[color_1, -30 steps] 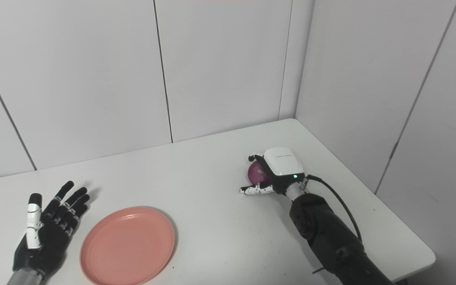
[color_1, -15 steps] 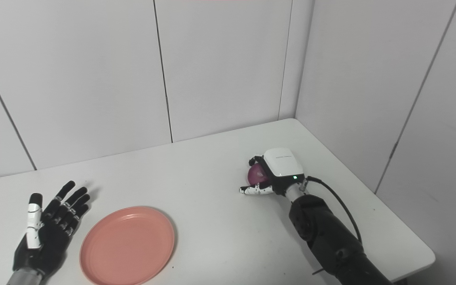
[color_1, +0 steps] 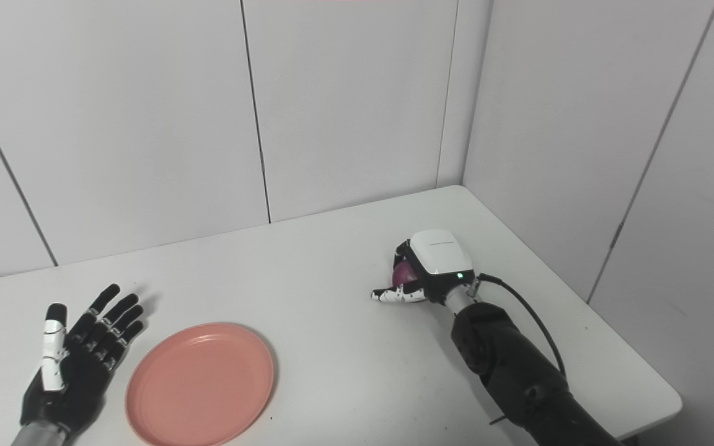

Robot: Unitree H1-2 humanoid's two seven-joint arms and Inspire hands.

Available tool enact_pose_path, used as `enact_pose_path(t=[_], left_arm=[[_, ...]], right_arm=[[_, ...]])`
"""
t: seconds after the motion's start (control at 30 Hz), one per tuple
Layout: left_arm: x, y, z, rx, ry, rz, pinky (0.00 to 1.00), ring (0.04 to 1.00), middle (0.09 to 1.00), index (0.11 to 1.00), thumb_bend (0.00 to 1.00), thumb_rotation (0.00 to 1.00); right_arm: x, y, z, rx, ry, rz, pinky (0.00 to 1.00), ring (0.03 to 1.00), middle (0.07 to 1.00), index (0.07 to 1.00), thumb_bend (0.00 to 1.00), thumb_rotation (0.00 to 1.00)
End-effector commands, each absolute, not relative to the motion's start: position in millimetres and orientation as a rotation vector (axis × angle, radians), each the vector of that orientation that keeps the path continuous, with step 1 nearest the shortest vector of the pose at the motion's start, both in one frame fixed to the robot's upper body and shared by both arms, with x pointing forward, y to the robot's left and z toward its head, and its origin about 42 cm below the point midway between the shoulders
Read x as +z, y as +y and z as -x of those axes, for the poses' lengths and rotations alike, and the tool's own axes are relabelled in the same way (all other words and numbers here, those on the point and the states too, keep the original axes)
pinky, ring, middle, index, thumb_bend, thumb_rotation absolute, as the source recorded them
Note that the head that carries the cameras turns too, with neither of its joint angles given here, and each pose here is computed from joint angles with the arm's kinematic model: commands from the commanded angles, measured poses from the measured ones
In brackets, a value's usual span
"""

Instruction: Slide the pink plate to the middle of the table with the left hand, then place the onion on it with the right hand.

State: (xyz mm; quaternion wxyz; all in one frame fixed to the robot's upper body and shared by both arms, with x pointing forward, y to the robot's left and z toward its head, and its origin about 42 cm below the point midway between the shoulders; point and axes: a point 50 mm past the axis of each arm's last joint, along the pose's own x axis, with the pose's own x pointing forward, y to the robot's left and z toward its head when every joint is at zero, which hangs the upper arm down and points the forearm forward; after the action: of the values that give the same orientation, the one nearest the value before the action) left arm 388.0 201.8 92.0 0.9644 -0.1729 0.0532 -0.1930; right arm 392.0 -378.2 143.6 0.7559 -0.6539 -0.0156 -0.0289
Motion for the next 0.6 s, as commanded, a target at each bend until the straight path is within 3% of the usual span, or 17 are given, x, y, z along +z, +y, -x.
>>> enact_pose_path(t=[0.0, 0.3, 0.57], left_arm=[[55, 209, -363, -0.368, 0.260, 0.373, 0.94, 0.903, 0.859, 0.886, 0.65, 0.97], [54, 208, -363, -0.364, 0.268, 0.371, 0.92, 0.896, 0.850, 0.879, 0.66, 0.96], [55, 207, -363, -0.364, 0.270, 0.372, 0.91, 0.895, 0.846, 0.869, 0.66, 0.95]], right_arm=[[152, -386, -398, -0.073, -0.015, 1.447, 0.10, 0.155, 0.225, 0.292, 0.47, 0.51], [158, -384, -399, -0.071, -0.028, 1.408, 0.10, 0.155, 0.220, 0.269, 0.47, 0.52], [198, -354, -405, -0.030, -0.157, 1.378, 0.11, 0.157, 0.222, 0.283, 0.48, 0.48]])
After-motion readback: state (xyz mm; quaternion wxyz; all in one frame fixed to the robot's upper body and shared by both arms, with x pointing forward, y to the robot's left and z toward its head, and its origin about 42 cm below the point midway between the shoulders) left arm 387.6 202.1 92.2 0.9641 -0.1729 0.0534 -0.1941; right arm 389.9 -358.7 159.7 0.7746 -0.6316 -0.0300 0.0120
